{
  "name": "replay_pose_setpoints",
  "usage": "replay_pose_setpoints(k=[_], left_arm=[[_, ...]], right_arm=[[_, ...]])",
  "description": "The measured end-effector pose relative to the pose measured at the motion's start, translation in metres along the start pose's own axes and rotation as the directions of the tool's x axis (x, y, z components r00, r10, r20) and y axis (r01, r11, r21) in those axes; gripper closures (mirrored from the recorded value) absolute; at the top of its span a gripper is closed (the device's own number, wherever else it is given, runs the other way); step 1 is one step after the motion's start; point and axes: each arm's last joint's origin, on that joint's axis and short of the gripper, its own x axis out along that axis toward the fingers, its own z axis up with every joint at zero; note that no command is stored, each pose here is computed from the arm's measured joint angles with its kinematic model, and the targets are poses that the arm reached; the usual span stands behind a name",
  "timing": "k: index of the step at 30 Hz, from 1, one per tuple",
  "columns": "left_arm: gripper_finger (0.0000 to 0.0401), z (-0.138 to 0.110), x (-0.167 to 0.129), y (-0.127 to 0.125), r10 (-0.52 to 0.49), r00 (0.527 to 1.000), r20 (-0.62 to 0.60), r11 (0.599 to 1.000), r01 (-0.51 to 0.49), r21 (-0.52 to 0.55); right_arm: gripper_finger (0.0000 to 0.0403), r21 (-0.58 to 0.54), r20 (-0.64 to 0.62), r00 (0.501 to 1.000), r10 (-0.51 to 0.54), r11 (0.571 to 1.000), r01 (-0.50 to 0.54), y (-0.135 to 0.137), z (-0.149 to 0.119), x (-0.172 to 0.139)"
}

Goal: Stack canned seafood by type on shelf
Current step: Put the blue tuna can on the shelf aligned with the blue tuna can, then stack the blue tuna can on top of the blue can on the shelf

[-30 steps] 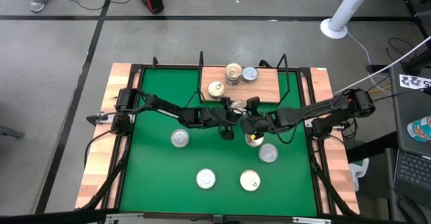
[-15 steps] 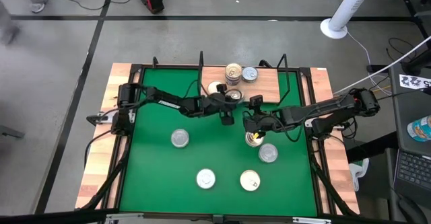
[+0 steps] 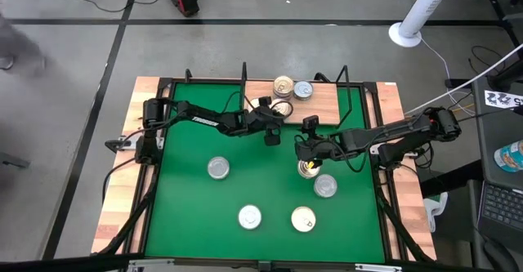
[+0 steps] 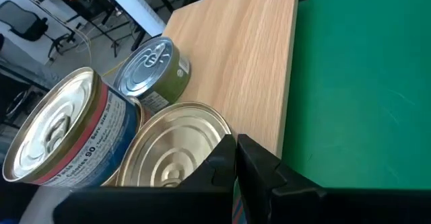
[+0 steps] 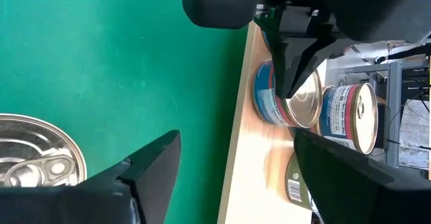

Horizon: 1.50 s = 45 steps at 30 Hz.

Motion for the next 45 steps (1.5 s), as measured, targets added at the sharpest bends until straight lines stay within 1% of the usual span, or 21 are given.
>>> replay_pose_setpoints(k=[7, 12, 16, 19, 23, 27, 31, 34, 37, 39, 43, 45], left_arm=[[0.0370, 0.000, 0.000, 0.000, -0.001, 1.000, 0.000, 1.000, 0.001, 0.000], [0.0343, 0.001, 0.000, 0.000, 0.002, 1.000, 0.006, 1.000, -0.002, -0.003], [0.0315, 0.007, -0.003, -0.004, 0.006, 0.999, 0.048, 1.000, -0.005, -0.013], [0.0297, 0.015, -0.009, -0.017, -0.011, 0.995, 0.097, 1.000, 0.012, -0.011], [0.0281, 0.027, -0.022, -0.041, -0.069, 0.986, 0.150, 0.998, 0.067, 0.019], [0.0276, 0.037, -0.038, -0.071, -0.148, 0.970, 0.191, 0.988, 0.138, 0.063], [0.0280, 0.044, -0.056, -0.099, -0.289, 0.925, 0.247, 0.956, 0.266, 0.123], [0.0281, 0.048, -0.067, -0.114, -0.365, 0.890, 0.274, 0.930, 0.333, 0.158], [0.0281, 0.051, -0.075, -0.124, -0.405, 0.867, 0.291, 0.913, 0.366, 0.180], [0.0281, 0.053, -0.078, -0.127, -0.415, 0.855, 0.310, 0.909, 0.373, 0.187], [0.0281, 0.056, -0.081, -0.129, -0.415, 0.842, 0.345, 0.908, 0.360, 0.214], [0.0281, 0.058, -0.081, -0.129, -0.429, 0.824, 0.369, 0.902, 0.369, 0.225]], right_arm=[[0.0116, 0.000, 0.000, 1.000, 0.000, 1.000, 0.000, 0.000, 0.000, 0.000], [0.0116, 0.001, 0.000, 1.000, 0.000, 1.000, 0.000, 0.000, 0.000, 0.000], [0.0116, 0.027, 0.000, 1.000, 0.000, 1.000, 0.000, 0.000, 0.000, 0.000], [0.0116, 0.047, -0.014, 1.000, 0.006, 0.999, -0.005, 0.000, -0.002, 0.000], [0.0116, 0.071, -0.053, 0.998, 0.040, 0.997, -0.037, 0.002, -0.007, -0.001], [0.0116, 0.134, -0.059, 0.988, 0.139, 0.982, -0.131, 0.005, -0.011, -0.004], [0.0116, 0.192, -0.043, 0.975, 0.216, 0.960, -0.204, 0.007, -0.012, -0.008], [0.0116, 0.173, -0.027, 0.971, 0.236, 0.958, -0.228, 0.014, -0.010, -0.012], [0.0116, 0.131, -0.004, 0.968, 0.252, 0.960, -0.249, 0.024, -0.006, -0.020], [0.0116, 0.114, 0.012, 0.965, 0.262, 0.958, -0.262, 0.031, -0.004, -0.025], [0.0116, 0.118, 0.039, 0.959, 0.282, 0.951, -0.285, 0.043, -0.001, -0.035], [0.0116, 0.134, 0.049, 0.956, 0.290, 0.946, -0.294, 0.048, 0.000, -0.039]])
